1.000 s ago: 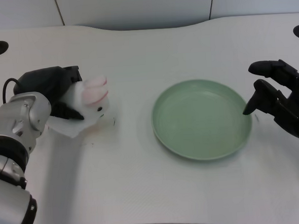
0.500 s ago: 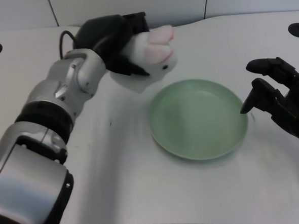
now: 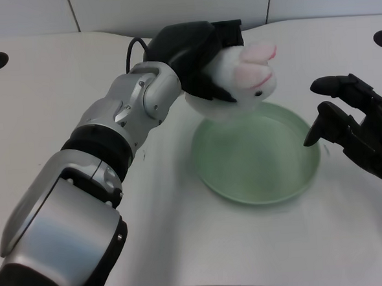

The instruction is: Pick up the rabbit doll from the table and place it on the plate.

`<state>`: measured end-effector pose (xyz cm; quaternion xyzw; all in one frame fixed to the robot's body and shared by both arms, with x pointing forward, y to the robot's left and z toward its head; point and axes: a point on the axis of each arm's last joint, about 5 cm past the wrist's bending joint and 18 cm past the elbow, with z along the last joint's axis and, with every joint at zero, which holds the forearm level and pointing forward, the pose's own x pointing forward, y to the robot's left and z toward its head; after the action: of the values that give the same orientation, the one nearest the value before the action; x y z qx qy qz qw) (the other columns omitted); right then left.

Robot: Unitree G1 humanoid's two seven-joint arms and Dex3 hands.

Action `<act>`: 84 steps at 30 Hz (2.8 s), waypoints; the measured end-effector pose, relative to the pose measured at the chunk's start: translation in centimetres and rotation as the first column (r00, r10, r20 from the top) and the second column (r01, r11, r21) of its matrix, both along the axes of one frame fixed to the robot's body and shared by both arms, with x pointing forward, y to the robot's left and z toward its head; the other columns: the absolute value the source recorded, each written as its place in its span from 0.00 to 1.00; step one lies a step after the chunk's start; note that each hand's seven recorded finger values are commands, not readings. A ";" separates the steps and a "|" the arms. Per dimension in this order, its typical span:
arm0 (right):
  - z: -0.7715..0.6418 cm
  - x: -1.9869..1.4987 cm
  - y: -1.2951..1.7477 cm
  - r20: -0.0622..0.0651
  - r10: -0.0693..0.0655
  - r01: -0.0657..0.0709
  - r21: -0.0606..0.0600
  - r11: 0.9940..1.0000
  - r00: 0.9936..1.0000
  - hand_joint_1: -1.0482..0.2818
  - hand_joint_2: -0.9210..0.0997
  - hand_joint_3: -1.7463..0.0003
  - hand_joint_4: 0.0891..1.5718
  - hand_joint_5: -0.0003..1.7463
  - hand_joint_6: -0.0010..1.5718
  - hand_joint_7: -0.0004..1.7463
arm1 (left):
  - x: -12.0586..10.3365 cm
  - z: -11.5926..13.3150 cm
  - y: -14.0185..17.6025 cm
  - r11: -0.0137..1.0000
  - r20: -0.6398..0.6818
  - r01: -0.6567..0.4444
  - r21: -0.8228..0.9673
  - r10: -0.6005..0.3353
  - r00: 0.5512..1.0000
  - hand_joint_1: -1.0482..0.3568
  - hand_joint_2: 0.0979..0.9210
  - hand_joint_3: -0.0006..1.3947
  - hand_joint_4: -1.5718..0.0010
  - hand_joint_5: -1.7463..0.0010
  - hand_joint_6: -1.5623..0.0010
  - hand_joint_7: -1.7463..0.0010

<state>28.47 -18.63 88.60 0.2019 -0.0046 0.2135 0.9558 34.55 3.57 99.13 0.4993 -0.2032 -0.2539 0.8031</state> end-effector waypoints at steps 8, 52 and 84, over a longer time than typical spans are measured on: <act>-0.10 -0.05 0.23 0.002 0.000 0.000 0.009 1.000 1.000 0.49 0.00 0.83 0.37 0.91 0.34 0.71 | -1.2 -2.0 -1.8 0.997 -0.154 0.080 0.010 -0.078 0.985 0.54 1.00 0.06 0.45 0.09 0.62 0.00; -0.26 -0.46 0.00 -0.017 -0.011 0.011 0.006 1.000 1.000 0.50 0.00 0.83 0.37 0.93 0.32 0.75 | 0.6 -0.8 3.1 0.981 -0.247 -0.090 -0.172 0.045 0.968 0.35 0.99 0.01 1.00 0.02 1.00 0.21; 0.57 -0.30 -0.18 0.001 -0.010 0.010 -0.012 1.000 1.000 0.48 0.00 0.83 0.34 0.95 0.32 0.75 | -10.5 -10.4 18.1 0.583 -0.597 -0.498 -0.641 0.028 0.802 0.36 1.00 0.37 0.16 0.17 0.35 0.29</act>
<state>28.17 -18.81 89.17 0.1960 -0.0049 0.2087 0.9581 24.09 21.68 88.75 0.0402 0.0166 -0.1397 0.9892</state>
